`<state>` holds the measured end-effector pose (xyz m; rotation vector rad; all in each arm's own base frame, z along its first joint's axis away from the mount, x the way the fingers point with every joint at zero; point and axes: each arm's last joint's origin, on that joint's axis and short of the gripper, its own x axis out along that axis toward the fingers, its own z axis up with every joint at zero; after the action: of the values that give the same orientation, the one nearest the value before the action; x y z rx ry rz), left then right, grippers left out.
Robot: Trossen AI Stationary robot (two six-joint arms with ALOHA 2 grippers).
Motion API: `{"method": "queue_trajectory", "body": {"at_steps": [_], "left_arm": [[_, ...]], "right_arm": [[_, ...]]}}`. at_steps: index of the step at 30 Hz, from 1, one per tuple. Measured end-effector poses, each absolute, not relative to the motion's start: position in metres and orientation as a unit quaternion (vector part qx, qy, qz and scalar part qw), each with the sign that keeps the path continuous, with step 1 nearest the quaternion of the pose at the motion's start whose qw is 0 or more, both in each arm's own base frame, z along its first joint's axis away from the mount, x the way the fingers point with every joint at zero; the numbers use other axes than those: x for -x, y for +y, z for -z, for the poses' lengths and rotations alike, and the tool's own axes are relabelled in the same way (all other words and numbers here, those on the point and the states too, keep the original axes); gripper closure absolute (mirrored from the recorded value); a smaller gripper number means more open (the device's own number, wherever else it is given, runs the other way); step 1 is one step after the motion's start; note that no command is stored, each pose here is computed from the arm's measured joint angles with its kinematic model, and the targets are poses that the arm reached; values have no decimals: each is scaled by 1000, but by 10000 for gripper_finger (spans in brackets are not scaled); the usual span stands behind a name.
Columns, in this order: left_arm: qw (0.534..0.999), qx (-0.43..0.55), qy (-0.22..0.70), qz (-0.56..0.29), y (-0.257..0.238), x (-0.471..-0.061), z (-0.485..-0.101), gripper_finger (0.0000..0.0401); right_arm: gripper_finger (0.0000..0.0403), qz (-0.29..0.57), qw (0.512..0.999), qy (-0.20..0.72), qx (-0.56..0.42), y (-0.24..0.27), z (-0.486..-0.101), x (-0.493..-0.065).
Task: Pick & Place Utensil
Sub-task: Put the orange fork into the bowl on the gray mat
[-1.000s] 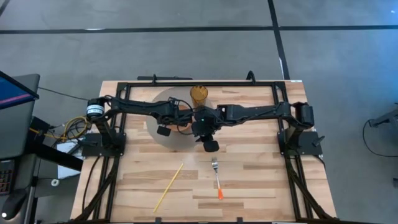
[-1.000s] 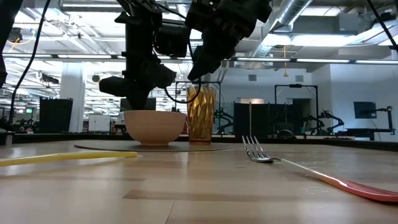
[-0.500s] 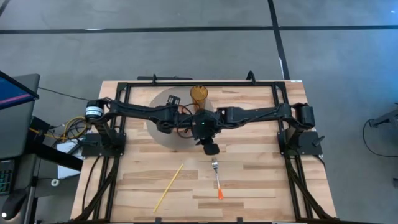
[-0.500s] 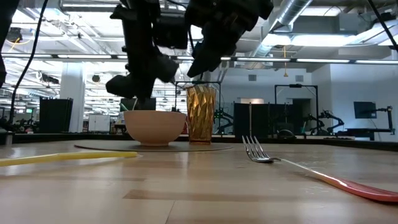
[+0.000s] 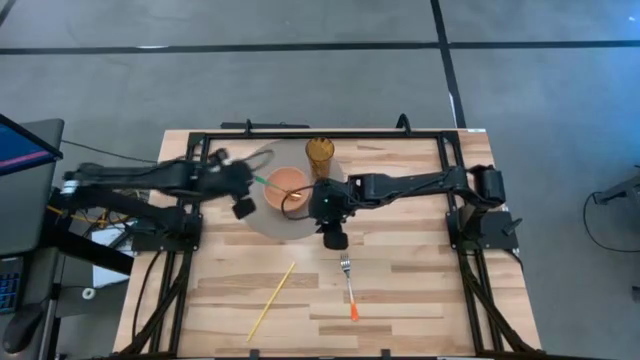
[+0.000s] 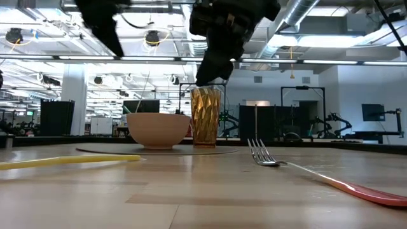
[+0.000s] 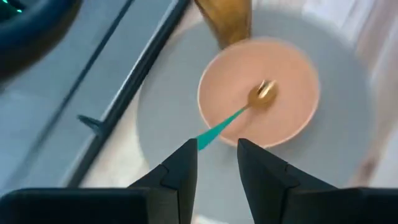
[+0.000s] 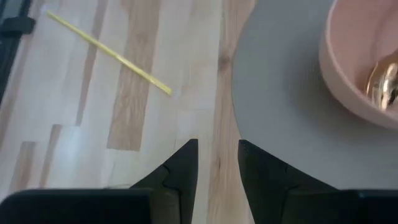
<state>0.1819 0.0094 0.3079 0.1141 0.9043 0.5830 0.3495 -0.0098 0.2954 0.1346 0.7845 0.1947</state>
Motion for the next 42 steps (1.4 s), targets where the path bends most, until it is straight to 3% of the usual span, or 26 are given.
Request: {"method": "queue_trajectory", "body": {"at_steps": [6,10,17,27,32,42], "left_arm": [[930,26,282,-232,-5,-142,-285,285],[950,45,233,-203,-9,-134,-264,285],[946,38,249,-206,-9,-134,-240,285],[945,35,242,-216,-9,-138,-240,285],[943,30,231,-237,-8,-138,-242,285],[950,43,202,-236,-9,-141,-247,285]], "right_arm": [[294,-57,905,406,-113,8,-287,-347],[294,-15,869,453,-198,19,-277,-340],[294,57,805,515,-290,50,-261,-325],[294,144,794,532,-258,98,-266,-293],[294,188,761,533,-317,113,-268,-280],[294,139,783,464,-391,149,-269,-293]]}}
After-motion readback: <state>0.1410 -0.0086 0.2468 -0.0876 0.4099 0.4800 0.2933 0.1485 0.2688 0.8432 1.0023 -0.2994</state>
